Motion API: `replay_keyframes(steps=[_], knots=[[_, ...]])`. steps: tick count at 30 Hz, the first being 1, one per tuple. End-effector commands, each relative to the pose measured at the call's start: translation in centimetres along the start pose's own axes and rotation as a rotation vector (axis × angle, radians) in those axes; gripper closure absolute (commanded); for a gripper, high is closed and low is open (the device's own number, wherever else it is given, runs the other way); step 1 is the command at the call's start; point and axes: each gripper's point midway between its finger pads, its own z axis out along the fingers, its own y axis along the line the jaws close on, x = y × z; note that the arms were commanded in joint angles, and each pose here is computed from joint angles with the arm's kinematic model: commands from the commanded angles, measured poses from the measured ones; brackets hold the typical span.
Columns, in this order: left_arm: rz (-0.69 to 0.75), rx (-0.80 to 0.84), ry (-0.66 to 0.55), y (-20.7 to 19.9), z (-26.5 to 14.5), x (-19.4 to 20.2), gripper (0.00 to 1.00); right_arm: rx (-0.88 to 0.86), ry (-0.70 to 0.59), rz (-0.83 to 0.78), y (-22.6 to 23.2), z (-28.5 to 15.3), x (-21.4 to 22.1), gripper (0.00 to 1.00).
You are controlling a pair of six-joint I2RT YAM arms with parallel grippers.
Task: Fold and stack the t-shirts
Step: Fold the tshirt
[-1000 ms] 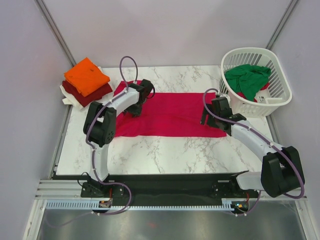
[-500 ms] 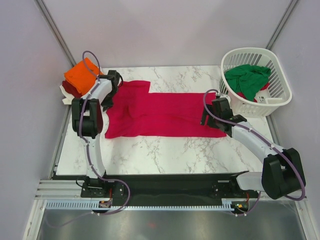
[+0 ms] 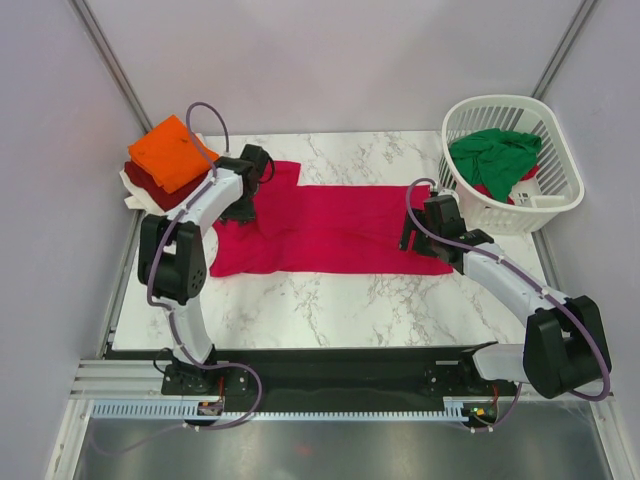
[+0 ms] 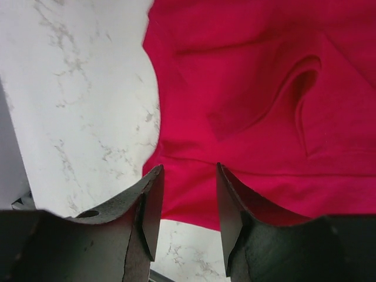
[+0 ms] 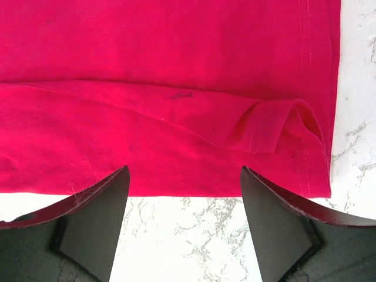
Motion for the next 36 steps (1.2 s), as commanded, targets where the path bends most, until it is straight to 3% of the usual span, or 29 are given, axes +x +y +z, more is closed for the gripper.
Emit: replay_keyframes(steps=[1, 12, 36], knots=[[-0.042, 0.05, 0.033, -2.3, 1.0, 1.5, 0.53, -0.033, -0.027, -0.009, 0.7, 0.0, -0.6, 0.16], [0.012, 0.016, 0.081, -4.5, 5.1, 2.7, 0.54, -0.038, -0.027, -0.014, 0.6, -0.1, -0.4, 0.16], [0.024, -0.067, 0.013, -3.9, 5.9, -0.7, 0.52, -0.041, -0.003, -0.016, 0.7, 0.4, 0.1, 0.16]])
